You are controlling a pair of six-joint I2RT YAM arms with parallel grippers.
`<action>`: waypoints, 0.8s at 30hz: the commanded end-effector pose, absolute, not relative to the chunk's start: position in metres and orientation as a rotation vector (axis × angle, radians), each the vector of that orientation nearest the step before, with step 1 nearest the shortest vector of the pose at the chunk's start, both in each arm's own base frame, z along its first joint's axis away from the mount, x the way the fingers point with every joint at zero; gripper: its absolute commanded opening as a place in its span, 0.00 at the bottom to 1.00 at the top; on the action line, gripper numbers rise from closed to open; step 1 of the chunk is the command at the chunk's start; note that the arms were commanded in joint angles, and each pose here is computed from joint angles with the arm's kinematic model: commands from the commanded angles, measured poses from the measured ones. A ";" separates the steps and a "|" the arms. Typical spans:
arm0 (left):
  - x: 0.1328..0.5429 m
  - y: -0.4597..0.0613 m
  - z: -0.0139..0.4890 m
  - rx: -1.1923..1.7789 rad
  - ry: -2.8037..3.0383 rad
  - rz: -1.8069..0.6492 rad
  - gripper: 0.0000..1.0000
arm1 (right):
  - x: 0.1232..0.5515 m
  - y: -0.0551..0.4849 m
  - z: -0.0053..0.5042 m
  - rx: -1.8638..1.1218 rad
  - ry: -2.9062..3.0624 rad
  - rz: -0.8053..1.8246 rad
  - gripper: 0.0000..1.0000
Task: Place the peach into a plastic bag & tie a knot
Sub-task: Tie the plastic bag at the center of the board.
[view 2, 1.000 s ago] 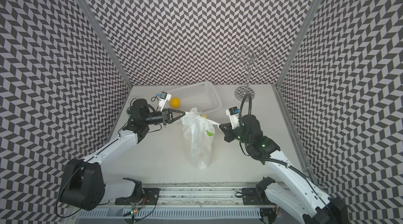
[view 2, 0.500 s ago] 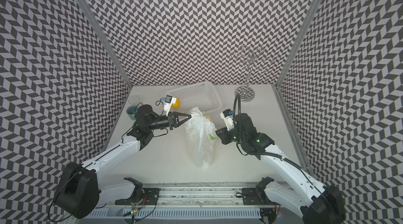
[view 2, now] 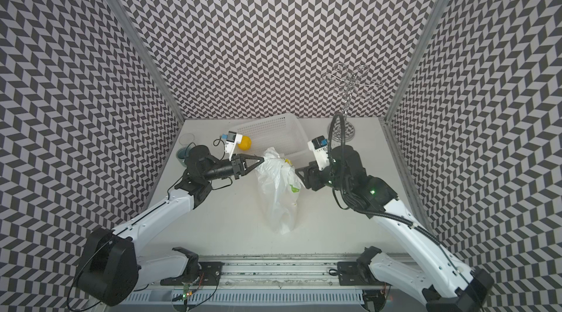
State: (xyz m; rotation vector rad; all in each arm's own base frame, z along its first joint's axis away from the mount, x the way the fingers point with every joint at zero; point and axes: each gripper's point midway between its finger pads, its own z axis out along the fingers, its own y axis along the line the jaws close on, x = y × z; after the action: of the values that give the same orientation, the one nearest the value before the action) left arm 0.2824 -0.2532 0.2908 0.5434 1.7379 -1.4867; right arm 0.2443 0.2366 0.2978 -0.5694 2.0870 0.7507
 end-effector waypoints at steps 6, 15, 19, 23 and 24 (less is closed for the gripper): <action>0.275 -0.259 0.296 0.606 1.705 -1.488 0.00 | 0.257 0.282 0.307 -0.627 2.075 0.691 0.88; 0.265 -0.259 0.307 0.675 1.677 -1.539 0.03 | 0.266 0.271 0.273 -0.634 2.122 0.606 0.26; 0.262 -0.253 0.304 0.691 1.693 -1.568 0.19 | 0.261 0.274 0.280 -0.644 2.078 0.677 0.19; 0.263 -0.253 0.304 0.701 1.705 -1.580 0.36 | 0.259 0.277 0.279 -0.661 2.073 0.694 0.18; 0.263 -0.253 0.305 0.701 1.704 -1.579 0.37 | 0.258 0.277 0.279 -0.665 2.070 0.699 0.19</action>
State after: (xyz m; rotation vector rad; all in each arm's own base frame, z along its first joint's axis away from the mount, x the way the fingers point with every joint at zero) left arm 0.2663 -0.2517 0.2906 0.6429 1.7450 -1.5683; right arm 0.2584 0.2716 0.2612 -0.6546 2.1555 0.6479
